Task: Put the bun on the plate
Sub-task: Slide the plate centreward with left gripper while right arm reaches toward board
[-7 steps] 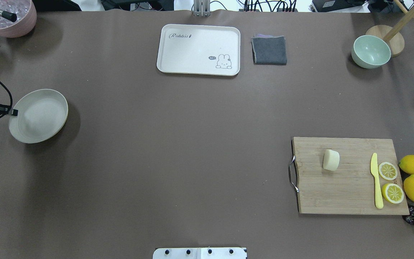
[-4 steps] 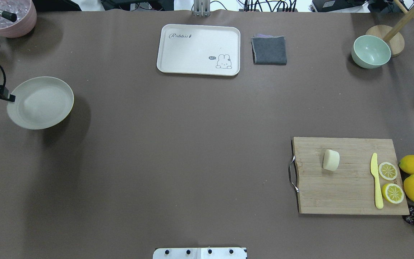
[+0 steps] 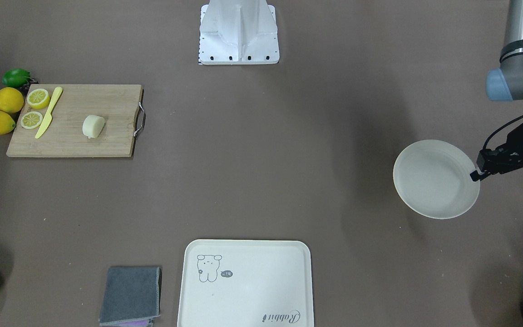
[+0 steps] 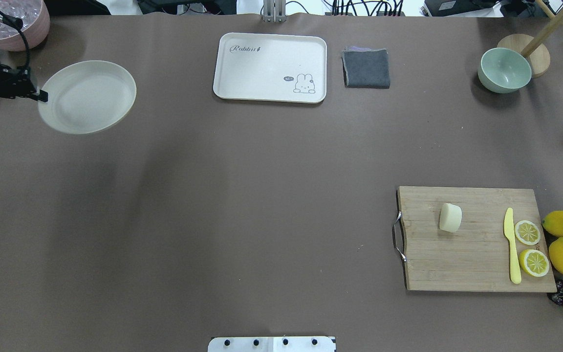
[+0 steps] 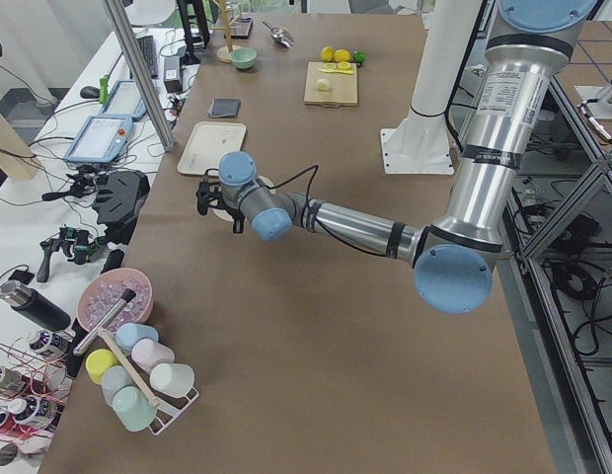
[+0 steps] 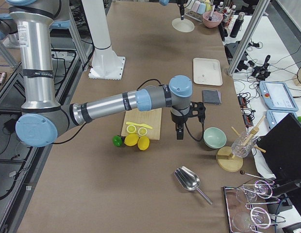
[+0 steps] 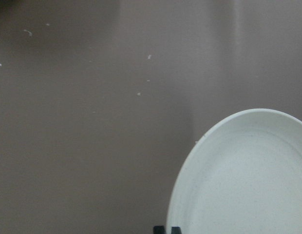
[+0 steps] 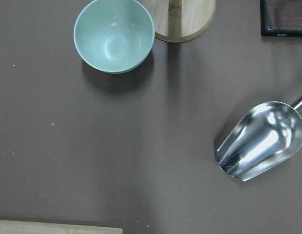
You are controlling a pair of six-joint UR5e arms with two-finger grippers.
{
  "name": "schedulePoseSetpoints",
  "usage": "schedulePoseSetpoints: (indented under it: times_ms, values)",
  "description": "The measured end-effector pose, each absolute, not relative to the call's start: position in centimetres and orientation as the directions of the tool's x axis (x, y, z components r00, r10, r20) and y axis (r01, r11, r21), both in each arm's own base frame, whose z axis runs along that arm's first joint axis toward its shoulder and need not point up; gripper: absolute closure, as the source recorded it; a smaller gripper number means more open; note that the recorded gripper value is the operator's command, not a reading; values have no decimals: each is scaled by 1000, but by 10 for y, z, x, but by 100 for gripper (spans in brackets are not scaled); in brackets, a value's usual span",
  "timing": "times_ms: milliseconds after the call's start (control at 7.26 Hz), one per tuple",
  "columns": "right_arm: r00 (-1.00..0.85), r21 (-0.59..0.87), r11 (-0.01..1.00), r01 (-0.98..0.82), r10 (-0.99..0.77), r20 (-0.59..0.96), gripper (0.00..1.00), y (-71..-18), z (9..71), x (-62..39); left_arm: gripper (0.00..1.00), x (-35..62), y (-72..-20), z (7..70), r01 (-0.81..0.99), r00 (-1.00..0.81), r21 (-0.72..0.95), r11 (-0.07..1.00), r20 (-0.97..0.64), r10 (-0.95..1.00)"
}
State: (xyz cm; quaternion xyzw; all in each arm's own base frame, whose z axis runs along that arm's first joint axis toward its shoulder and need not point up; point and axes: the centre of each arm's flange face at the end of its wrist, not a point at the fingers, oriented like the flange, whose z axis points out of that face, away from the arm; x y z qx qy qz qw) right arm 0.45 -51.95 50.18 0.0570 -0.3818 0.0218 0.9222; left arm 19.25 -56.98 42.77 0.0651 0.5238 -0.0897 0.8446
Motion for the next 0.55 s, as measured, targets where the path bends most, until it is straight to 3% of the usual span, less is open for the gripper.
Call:
schedulePoseSetpoints:
  times_ms: [275, 551]
  values:
    - [712, 56, 991, -125, 50, 700, 0, -547, 429, -95, 100, 266, -555, 362, 267, 395, -42, 963, -907, -149]
    - [707, 30, 990, -139, 78, 703, 0, -535, 376, -190, 100, 351, -544, 294, 308, 399, -74, 948, -895, -199]
